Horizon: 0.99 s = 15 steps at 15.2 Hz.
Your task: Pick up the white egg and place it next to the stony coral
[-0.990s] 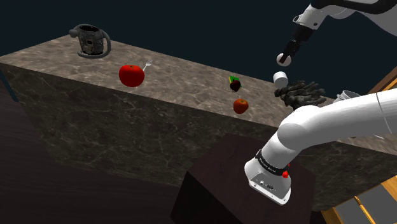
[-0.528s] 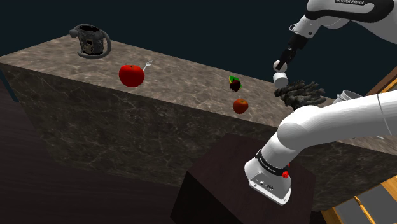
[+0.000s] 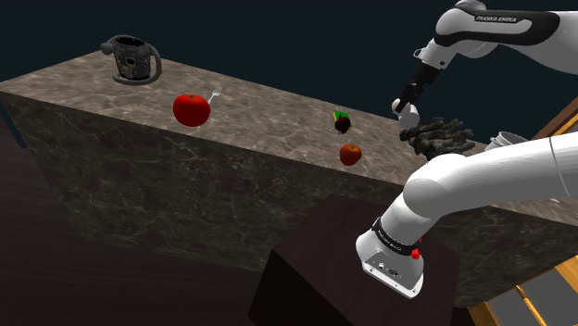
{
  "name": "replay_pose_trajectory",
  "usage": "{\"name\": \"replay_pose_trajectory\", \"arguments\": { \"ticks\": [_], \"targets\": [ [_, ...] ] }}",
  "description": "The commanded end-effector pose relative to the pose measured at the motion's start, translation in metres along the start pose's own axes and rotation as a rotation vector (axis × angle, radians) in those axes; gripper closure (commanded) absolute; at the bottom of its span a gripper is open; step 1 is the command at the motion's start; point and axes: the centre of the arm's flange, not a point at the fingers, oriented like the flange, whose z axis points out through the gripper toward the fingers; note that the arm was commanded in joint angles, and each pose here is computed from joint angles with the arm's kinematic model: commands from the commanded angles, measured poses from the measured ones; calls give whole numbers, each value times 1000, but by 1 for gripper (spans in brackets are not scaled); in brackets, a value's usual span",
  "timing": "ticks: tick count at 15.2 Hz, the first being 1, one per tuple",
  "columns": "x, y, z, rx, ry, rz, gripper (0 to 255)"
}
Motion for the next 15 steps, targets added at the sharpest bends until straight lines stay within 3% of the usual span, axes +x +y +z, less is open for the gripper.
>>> {"name": "replay_pose_trajectory", "arguments": {
  "ticks": [1,15],
  "targets": [
    [0,1,10,0,1,0,255],
    [-2,9,84,0,1,0,255]
  ]
}}
